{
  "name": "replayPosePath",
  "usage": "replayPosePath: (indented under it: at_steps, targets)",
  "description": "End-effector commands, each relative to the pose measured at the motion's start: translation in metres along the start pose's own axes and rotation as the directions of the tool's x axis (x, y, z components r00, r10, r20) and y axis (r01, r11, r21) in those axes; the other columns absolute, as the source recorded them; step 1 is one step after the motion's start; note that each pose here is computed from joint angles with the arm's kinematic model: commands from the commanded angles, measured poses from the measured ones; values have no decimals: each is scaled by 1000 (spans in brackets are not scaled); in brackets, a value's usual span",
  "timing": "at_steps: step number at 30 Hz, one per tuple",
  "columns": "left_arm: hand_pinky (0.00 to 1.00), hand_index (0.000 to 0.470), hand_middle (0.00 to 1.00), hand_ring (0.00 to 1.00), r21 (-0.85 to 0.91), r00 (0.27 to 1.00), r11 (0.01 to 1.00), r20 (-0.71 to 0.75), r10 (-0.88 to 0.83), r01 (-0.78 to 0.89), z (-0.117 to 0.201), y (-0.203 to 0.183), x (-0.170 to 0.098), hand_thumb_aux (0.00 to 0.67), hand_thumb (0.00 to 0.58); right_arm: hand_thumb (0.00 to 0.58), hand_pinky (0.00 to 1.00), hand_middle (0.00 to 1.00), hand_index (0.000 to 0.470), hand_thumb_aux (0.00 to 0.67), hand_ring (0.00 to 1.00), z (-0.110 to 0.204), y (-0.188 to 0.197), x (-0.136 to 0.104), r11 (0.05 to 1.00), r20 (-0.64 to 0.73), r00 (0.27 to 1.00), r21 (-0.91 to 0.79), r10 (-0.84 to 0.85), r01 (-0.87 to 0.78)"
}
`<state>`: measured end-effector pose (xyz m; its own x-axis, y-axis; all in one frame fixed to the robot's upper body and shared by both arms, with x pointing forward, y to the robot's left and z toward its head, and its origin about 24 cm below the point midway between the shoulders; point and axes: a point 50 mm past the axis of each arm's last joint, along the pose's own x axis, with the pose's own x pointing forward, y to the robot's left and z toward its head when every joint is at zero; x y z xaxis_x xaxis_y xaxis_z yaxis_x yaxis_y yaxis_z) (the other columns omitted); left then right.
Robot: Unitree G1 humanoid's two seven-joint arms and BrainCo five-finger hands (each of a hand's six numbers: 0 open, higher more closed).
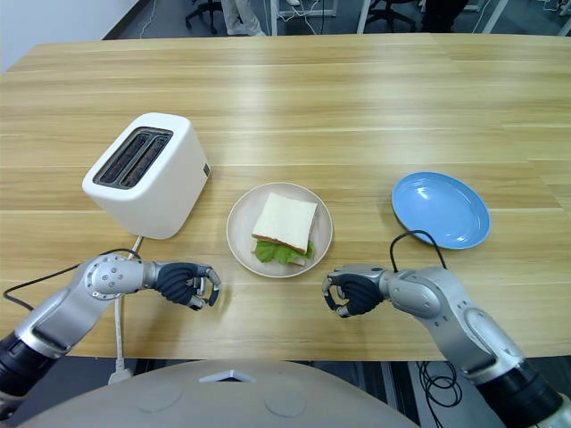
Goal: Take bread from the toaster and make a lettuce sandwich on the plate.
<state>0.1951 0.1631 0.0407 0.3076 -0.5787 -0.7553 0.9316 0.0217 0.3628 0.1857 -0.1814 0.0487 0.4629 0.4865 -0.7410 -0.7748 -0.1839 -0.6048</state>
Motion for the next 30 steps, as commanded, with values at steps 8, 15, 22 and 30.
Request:
replayPosePath:
  at_steps: [8, 15, 22, 30]
  targets:
    - [1000, 460, 1000, 1000, 100, 968, 981, -176, 180, -165, -34, 28, 37, 670, 580, 580, 1000, 1000, 460, 670, 1000, -9, -26, 48, 980, -84, 989, -170, -118, 103]
    - [1000, 442, 1000, 1000, 231, 880, 894, -201, 430, -384, -39, 73, 49, 644, 579, 580, 1000, 1000, 460, 670, 1000, -22, -62, 72, 942, -104, 954, -219, -282, 254]
    - [1000, 460, 1000, 1000, 268, 815, 817, -150, 559, -511, -23, 90, 73, 670, 580, 580, 1000, 1000, 460, 670, 1000, -33, -80, 75, 902, -108, 909, -218, -402, 372]
    - [1000, 361, 1000, 1000, 230, 736, 759, -194, 649, -609, -19, 106, 68, 525, 553, 580, 969, 969, 460, 670, 969, -42, -97, 70, 827, -100, 833, -232, -545, 513]
